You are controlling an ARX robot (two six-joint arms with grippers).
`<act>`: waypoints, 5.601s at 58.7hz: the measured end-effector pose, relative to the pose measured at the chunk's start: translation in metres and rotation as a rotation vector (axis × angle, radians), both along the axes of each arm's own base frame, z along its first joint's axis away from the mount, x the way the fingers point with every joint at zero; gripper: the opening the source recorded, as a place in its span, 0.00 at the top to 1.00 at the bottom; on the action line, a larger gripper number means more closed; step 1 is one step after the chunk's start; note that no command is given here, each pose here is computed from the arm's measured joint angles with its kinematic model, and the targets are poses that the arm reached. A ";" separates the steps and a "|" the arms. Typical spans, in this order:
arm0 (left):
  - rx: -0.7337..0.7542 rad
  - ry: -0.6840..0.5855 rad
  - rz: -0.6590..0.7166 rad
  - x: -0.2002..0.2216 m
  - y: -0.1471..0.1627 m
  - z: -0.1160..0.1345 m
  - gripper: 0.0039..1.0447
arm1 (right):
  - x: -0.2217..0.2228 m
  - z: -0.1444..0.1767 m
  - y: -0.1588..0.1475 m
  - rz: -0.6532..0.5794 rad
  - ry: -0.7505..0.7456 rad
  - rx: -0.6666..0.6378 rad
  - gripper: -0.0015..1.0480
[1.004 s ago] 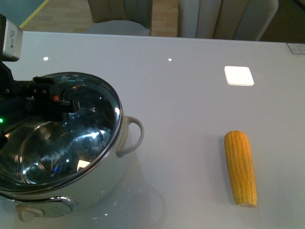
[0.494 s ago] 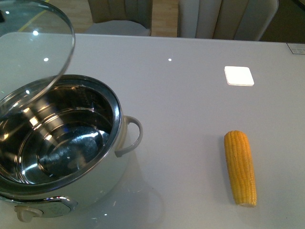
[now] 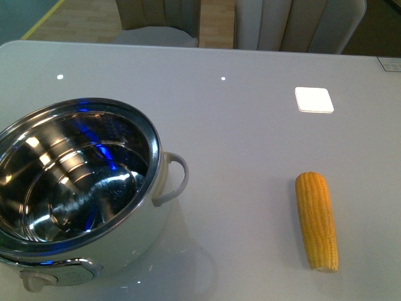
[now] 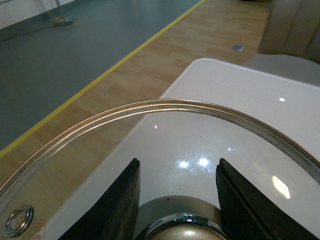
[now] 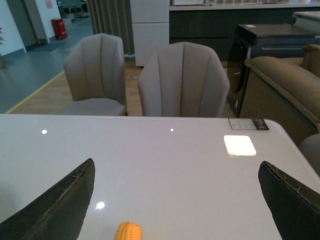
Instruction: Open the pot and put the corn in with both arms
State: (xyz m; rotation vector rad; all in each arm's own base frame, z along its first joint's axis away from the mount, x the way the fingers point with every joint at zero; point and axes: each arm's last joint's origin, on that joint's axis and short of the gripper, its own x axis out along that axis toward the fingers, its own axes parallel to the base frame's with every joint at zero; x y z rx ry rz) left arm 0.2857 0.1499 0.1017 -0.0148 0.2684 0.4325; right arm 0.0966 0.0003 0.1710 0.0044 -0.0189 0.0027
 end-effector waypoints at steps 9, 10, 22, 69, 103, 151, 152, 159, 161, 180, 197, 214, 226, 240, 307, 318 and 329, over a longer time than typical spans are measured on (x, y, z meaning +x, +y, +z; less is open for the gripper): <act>-0.099 0.079 0.088 -0.005 0.027 -0.059 0.62 | 0.000 0.000 0.000 0.000 0.000 0.000 0.08; -0.096 0.073 0.087 -0.003 0.028 -0.060 0.62 | 0.000 0.000 0.000 0.000 0.000 0.000 0.08; -0.109 0.092 0.076 0.019 0.040 -0.099 0.62 | 0.000 0.000 0.000 -0.002 0.000 0.000 0.08; -0.097 0.093 0.020 0.055 0.068 -0.158 0.62 | 0.000 0.000 0.000 0.000 0.000 0.000 0.08; -0.117 0.104 -0.002 0.043 0.058 -0.152 0.09 | 0.000 0.000 0.000 0.000 0.000 0.000 0.08; -0.180 -0.292 -0.101 -0.033 -0.053 0.064 0.06 | 0.000 0.000 0.000 0.000 0.000 0.000 0.08; -0.185 -0.291 -0.102 -0.036 -0.055 0.064 0.06 | 0.000 0.000 0.000 0.000 0.000 0.000 0.08; -0.200 -0.280 -0.118 -0.056 -0.066 0.066 0.06 | 0.000 0.000 0.000 0.000 0.000 0.000 0.08; -0.201 -0.281 -0.128 -0.061 -0.070 0.067 0.06 | 0.000 0.000 0.000 0.000 -0.001 0.000 0.08; -0.198 -0.258 -0.191 -0.094 -0.094 0.064 0.06 | 0.000 0.000 0.000 0.000 0.000 0.000 0.08; -0.206 -0.239 -0.222 -0.103 -0.111 0.060 0.06 | 0.000 0.000 0.000 0.000 0.000 0.000 0.08; -0.191 -0.242 -0.267 -0.104 -0.114 0.059 0.09 | 0.000 0.000 0.000 0.000 0.000 0.000 0.08; -0.028 -0.264 -0.418 -0.120 -0.127 0.061 0.45 | 0.000 0.000 0.000 0.000 0.000 0.000 0.08; -0.002 -0.260 -0.425 -0.138 -0.137 0.062 0.90 | 0.000 0.000 0.000 0.000 -0.001 0.000 0.08; 0.007 -0.284 -0.428 -0.176 -0.150 0.069 0.97 | 0.000 0.000 0.000 -0.001 -0.001 0.000 0.08; 0.002 -0.255 -0.428 -0.186 -0.150 0.064 0.97 | 0.000 0.000 0.000 -0.001 0.000 0.000 0.08; 0.007 -0.279 -0.428 -0.188 -0.150 0.066 0.97 | 0.000 0.000 0.000 -0.001 0.000 0.000 0.08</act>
